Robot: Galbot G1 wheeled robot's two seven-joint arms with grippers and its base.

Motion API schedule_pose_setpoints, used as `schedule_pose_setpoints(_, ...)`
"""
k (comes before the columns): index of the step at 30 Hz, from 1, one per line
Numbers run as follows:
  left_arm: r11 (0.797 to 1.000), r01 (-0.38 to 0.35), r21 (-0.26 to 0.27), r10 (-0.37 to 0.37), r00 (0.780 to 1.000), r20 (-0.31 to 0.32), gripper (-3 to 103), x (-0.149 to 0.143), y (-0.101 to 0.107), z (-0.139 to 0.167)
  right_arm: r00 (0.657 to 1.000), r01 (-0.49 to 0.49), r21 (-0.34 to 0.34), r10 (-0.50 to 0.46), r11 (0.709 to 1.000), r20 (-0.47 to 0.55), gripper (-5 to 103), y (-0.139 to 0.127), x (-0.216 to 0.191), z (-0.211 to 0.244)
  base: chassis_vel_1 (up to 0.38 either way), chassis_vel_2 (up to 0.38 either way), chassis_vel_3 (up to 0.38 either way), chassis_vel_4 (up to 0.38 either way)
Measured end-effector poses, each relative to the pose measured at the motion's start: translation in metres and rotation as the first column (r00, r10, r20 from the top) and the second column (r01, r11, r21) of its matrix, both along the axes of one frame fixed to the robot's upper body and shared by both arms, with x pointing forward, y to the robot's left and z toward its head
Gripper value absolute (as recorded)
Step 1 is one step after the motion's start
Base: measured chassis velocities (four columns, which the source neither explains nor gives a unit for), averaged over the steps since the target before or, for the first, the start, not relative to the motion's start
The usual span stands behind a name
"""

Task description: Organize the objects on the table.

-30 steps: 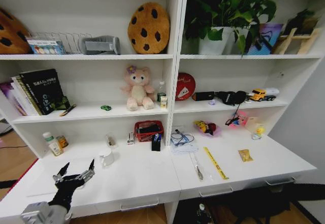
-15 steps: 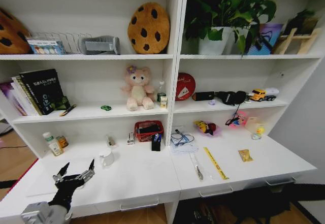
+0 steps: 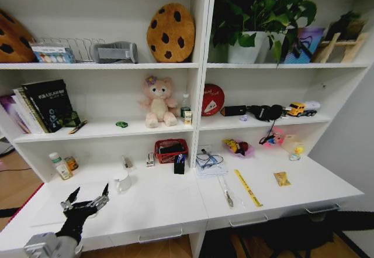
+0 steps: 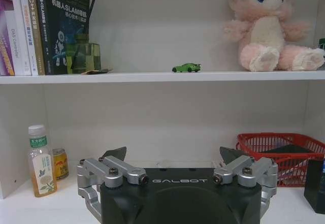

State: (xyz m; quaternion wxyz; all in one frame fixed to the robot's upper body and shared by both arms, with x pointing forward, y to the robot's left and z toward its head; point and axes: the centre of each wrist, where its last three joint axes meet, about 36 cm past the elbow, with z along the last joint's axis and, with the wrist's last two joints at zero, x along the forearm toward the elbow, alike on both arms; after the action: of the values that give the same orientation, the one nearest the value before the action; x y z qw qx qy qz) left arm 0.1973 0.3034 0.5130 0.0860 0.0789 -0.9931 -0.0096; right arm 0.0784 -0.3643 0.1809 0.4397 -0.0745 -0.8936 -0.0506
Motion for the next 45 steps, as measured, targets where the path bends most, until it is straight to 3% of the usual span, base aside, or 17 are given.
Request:
schedule_pose_setpoints(4, 1.0, 0.0, 0.0, 0.0, 1.0, 0.0, 100, 0.0, 0.0, 0.0, 0.993, -0.04, -0.061, 0.047, 0.997, 0.106, 100, -0.012, -0.004, 0.033, 0.0, 0.0, 0.0, 0.0)
schedule_pose_setpoints(6, 1.0, 0.0, 0.0, 0.0, 1.0, 0.0, 100, 0.0, 0.0, 0.0, 0.956, -0.066, -0.143, 0.104, 0.987, 0.275, 100, -0.018, 0.006, 0.076, 0.0, 0.0, 0.0, 0.0)
schedule_pose_setpoints(7, 1.0, 0.0, 0.0, 0.0, 1.0, 0.0, 100, 0.0, 0.0, 0.0, 0.911, -0.097, -0.225, 0.177, 0.97, 0.371, 100, -0.02, 0.013, 0.099, 0.0, 0.0, 0.0, 0.0)
schedule_pose_setpoints(8, 1.0, 0.0, 0.0, 0.0, 1.0, 0.0, 100, 0.0, 0.0, 0.0, 0.911, -0.097, -0.225, 0.177, 0.97, 0.371, 100, -0.02, 0.013, 0.099, 0.0, 0.0, 0.0, 0.0)
schedule_pose_setpoints(9, 1.0, 0.0, 0.0, 0.0, 1.0, 0.0, 100, 0.0, 0.0, 0.0, 0.881, -0.117, -0.283, 0.231, 0.952, 0.413, 100, -0.024, 0.018, 0.111, 0.0, 0.0, 0.0, 0.0)
schedule_pose_setpoints(11, 1.0, 0.0, 0.0, 0.0, 1.0, 0.0, 100, 0.0, 0.0, 0.0, 0.791, -0.144, -0.407, 0.352, 0.902, 0.5, 100, -0.037, 0.03, 0.143, 0.0, 0.0, 0.0, 0.0)
schedule_pose_setpoints(12, 1.0, 0.0, 0.0, 0.0, 1.0, 0.0, 100, 0.0, 0.0, 0.0, 0.791, -0.144, -0.407, 0.352, 0.902, 0.5, 100, -0.037, 0.03, 0.143, 0.0, 0.0, 0.0, 0.0)
schedule_pose_setpoints(14, 1.0, 0.0, 0.0, 0.0, 1.0, 0.0, 100, 0.0, 0.0, 0.0, 0.694, -0.122, -0.465, 0.41, 0.877, 0.592, 100, -0.043, 0.049, 0.179, 0.0, 0.0, 0.0, 0.0)
schedule_pose_setpoints(15, 1.0, 0.0, 0.0, 0.0, 1.0, 0.0, 100, 0.0, 0.0, 0.0, 0.694, -0.122, -0.465, 0.41, 0.877, 0.592, 100, -0.043, 0.049, 0.179, 0.0, 0.0, 0.0, 0.0)
schedule_pose_setpoints(17, 1.0, 0.0, 0.0, 0.0, 1.0, 0.0, 100, 0.0, 0.0, 0.0, 0.631, -0.075, -0.465, 0.403, 0.882, 0.663, 100, -0.045, 0.072, 0.214, 0.0, 0.0, 0.0, 0.0)
schedule_pose_setpoints(18, 1.0, 0.0, 0.0, 0.0, 1.0, 0.0, 100, 0.0, 0.0, 0.0, 0.631, -0.075, -0.465, 0.403, 0.882, 0.663, 100, -0.045, 0.072, 0.214, 0.0, 0.0, 0.0, 0.0)
schedule_pose_setpoints(19, 1.0, 0.0, 0.0, 0.0, 1.0, 0.0, 100, 0.0, 0.0, 0.0, 0.614, -0.016, -0.413, 0.335, 0.91, 0.714, 100, -0.043, 0.093, 0.237, 0.0, 0.0, 0.0, 0.0)
schedule_pose_setpoints(20, 1.0, 0.0, 0.0, 0.0, 1.0, 0.0, 100, 0.0, 0.0, 0.0, 0.614, -0.016, -0.413, 0.335, 0.91, 0.714, 100, -0.043, 0.093, 0.237, 0.0, 0.0, 0.0, 0.0)
schedule_pose_setpoints(22, 1.0, 0.0, 0.0, 0.0, 1.0, 0.0, 100, 0.0, 0.0, 0.0, 0.62, 0.105, -0.328, 0.196, 0.939, 0.76, 100, -0.044, 0.132, 0.265, 0.0, 0.0, 0.0, 0.0)
schedule_pose_setpoints(28, 1.0, 0.0, 0.0, 0.0, 1.0, 0.0, 100, 0.0, 0.0, 0.0, 0.592, 0.229, -0.275, 0.09, 0.934, 0.801, 100, -0.051, 0.177, 0.281, 0.0, 0.0, 0.0, 0.0)
schedule_pose_setpoints(45, 1.0, 0.0, 0.0, 0.0, 1.0, 0.0, 100, 0.0, 0.0, 0.0, 0.618, 0.255, -0.188, -0.011, 0.948, 0.786, 100, -0.048, 0.165, 0.266, -0.028, -0.028, 0.031, 0.032)
